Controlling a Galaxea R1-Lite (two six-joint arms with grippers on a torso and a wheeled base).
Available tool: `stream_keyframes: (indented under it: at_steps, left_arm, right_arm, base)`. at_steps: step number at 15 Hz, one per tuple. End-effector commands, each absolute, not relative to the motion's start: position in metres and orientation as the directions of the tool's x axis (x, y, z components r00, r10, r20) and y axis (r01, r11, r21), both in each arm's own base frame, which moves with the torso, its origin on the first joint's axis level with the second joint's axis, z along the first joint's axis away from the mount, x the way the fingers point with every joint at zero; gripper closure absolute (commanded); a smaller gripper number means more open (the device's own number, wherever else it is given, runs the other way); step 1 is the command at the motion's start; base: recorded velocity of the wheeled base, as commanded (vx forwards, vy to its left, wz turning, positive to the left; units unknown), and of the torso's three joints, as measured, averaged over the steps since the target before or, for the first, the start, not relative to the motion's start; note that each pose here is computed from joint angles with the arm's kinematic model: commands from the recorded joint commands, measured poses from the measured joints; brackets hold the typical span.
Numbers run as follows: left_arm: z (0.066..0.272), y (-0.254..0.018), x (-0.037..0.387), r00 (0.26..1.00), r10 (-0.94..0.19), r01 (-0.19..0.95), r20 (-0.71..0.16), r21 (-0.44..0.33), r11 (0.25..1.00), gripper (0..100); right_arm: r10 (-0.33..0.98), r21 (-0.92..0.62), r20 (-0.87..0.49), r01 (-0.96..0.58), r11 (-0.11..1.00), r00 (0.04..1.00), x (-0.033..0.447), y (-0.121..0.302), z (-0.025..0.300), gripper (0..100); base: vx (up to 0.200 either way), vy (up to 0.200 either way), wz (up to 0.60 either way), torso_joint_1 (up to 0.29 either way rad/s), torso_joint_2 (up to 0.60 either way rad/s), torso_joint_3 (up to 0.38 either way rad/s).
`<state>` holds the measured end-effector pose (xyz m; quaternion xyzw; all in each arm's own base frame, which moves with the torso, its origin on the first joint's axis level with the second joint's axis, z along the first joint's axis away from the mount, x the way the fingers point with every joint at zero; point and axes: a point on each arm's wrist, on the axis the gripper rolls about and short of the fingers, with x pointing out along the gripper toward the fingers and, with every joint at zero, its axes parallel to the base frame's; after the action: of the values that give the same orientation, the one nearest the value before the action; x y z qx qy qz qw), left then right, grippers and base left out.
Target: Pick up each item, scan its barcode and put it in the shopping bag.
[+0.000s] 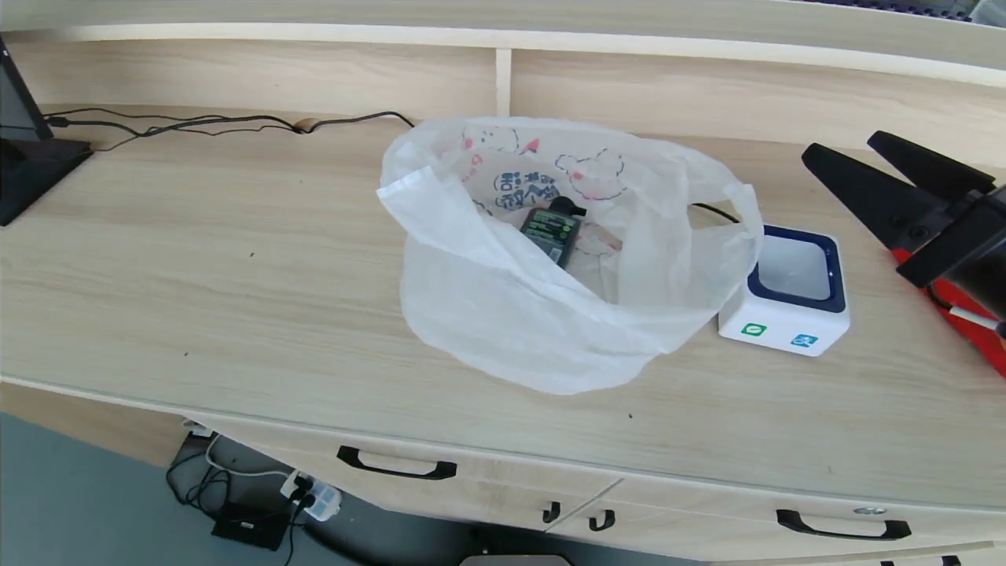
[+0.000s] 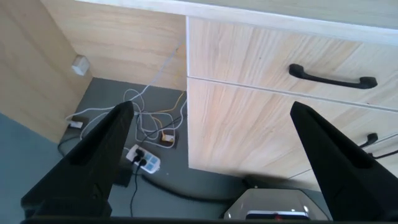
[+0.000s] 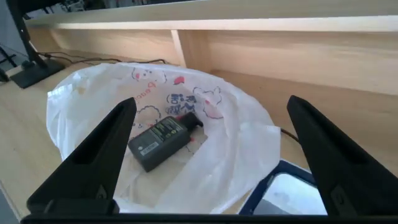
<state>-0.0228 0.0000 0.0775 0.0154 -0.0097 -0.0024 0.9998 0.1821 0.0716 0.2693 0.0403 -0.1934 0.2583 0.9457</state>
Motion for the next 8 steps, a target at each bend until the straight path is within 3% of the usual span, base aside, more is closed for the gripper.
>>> stream_keyframes:
  at_steps: [1, 6, 8]
  left_arm:
    - [0.078, 0.000, -0.023, 1.000, -0.005, 0.004, 0.018, 0.031, 1.000, 0]
    - [0.078, 0.000, -0.023, 1.000, -0.006, 0.006, 0.018, 0.031, 1.000, 0]
    - [0.078, 0.000, -0.023, 1.000, -0.005, 0.004, 0.018, 0.029, 1.000, 0]
  right_arm:
    - [0.474, -0.023, 0.386, -0.505, 0.863, 0.792, 0.181, 0.071, 0.269, 0]
    - [0.481, -0.002, 0.285, -0.501, 0.865, 0.829, 0.148, 0.059, 0.230, 0]
    - [0.476, -0.036, 0.294, -0.488, 0.872, 0.829, 0.140, 0.056, 0.230, 0]
  base:
    - [0.000, 0.000, -0.60, 0.007, 0.00, 0.002]
    - [0.000, 0.000, -0.60, 0.003, 0.00, 0.002]
    - [0.000, 0.000, 0.00, 0.000, 0.00, 0.000]
